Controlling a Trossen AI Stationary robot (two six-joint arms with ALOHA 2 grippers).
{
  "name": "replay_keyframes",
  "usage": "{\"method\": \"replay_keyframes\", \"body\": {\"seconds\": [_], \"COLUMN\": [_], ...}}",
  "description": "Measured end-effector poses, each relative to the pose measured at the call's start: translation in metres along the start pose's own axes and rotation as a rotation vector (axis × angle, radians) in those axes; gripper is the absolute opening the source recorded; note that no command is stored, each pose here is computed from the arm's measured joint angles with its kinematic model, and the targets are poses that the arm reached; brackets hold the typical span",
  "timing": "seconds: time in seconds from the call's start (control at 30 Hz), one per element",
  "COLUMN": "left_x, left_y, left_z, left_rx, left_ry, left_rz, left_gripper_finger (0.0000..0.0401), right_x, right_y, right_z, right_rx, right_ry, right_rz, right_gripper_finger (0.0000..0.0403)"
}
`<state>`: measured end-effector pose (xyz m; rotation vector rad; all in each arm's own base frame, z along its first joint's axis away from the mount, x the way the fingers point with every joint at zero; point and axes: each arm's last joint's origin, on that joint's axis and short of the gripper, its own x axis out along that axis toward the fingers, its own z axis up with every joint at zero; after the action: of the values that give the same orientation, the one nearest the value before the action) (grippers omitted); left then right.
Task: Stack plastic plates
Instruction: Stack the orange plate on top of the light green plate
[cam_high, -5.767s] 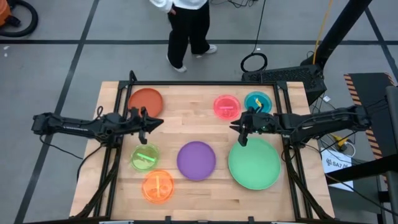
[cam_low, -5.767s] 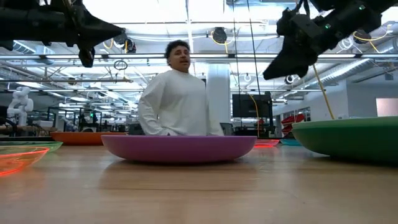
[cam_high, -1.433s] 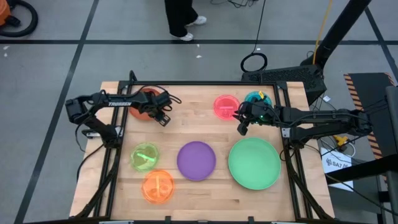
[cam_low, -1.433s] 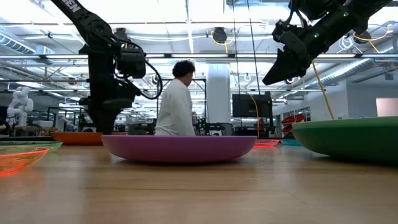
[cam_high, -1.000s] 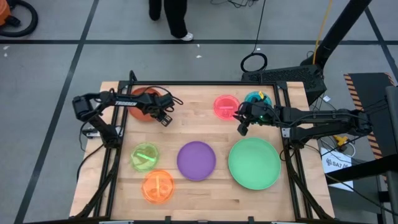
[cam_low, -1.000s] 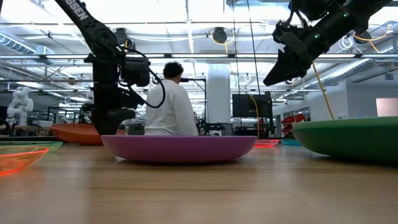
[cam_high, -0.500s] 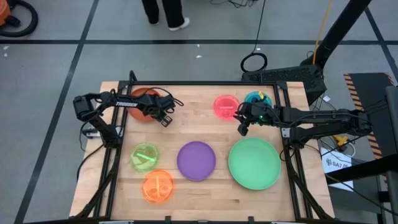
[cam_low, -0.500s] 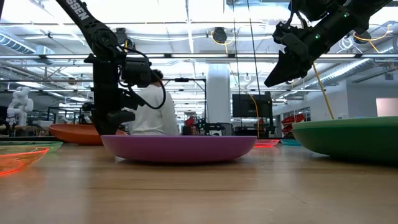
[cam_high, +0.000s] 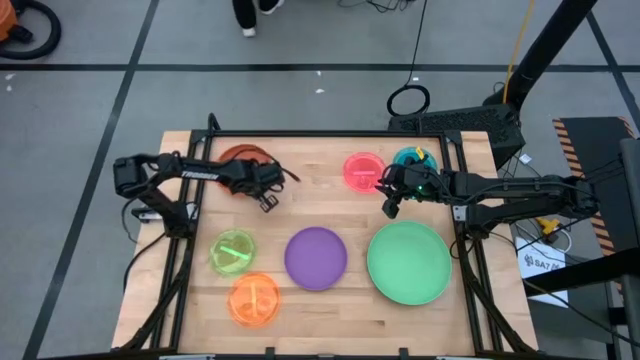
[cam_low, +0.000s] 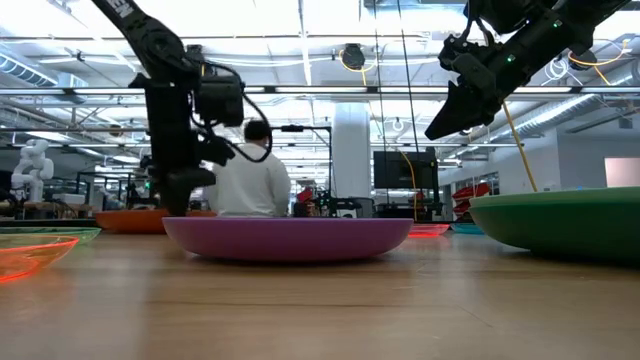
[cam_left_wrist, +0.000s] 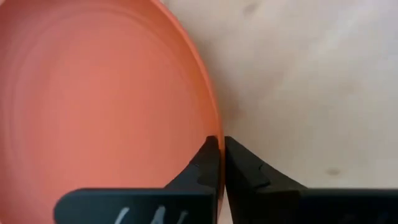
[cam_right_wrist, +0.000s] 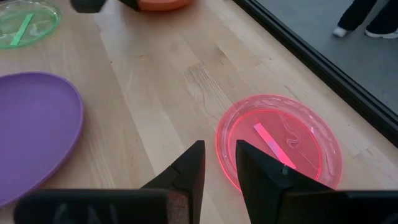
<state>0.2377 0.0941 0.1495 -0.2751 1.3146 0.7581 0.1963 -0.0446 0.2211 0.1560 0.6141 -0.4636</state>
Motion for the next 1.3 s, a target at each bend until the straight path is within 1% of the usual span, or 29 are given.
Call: {"method": "replay_keyframes", "body": {"seconds": [0.23, 0.33, 0.43, 0.5, 0.6, 0.73, 0.8, 0.87, 1.07, 1.3], "left_x": [-0.023, -0.03, -0.037, -0.042, -0.047, -0.054, -0.057, -0.059, -0.063, -0.068], "left_y": [-0.037, -0.055, -0.072, -0.082, -0.092, -0.102, -0.106, -0.11, -0.115, -0.119], "left_z": [-0.012, -0.016, -0.021, -0.024, -0.027, -0.029, -0.03, -0.031, -0.03, -0.025], "left_rx": [0.297, 0.419, 0.532, 0.578, 0.611, 0.624, 0.633, 0.647, 0.629, 0.582], "left_ry": [-0.106, -0.176, -0.246, -0.29, -0.351, -0.434, -0.475, -0.504, -0.555, -0.631], "left_rz": [-0.064, -0.093, -0.122, -0.136, -0.13, -0.116, -0.1, -0.087, -0.101, -0.142], "left_gripper_finger": [0.001, 0.001, 0.001, 0.001, 0.001, 0.001, 0.001, 0.001, 0.001, 0.001], "right_x": [0.0, 0.0, 0.0, 0.001, 0.005, 0.018, 0.026, 0.034, 0.056, 0.081], "right_y": [0.0, 0.0, 0.0, 0.0, 0.002, 0.008, 0.012, 0.015, 0.018, 0.024], "right_z": [0.0, 0.0, 0.0, 0.0, 0.002, 0.006, 0.011, 0.012, 0.019, 0.033], "right_rx": [0.005, 0.023, 0.067, 0.12, 0.187, 0.233, 0.256, 0.273, 0.353, 0.376], "right_ry": [-0.002, -0.003, -0.003, -0.005, -0.014, -0.043, -0.079, -0.089, -0.046, -0.024], "right_rz": [0.0, -0.001, -0.001, 0.0, 0.009, 0.105, 0.162, 0.193, 0.175, 0.161], "right_gripper_finger": [0.0083, 0.0083, 0.0083, 0.0083, 0.0083, 0.0083, 0.0083, 0.0085, 0.0109, 0.0149]}}
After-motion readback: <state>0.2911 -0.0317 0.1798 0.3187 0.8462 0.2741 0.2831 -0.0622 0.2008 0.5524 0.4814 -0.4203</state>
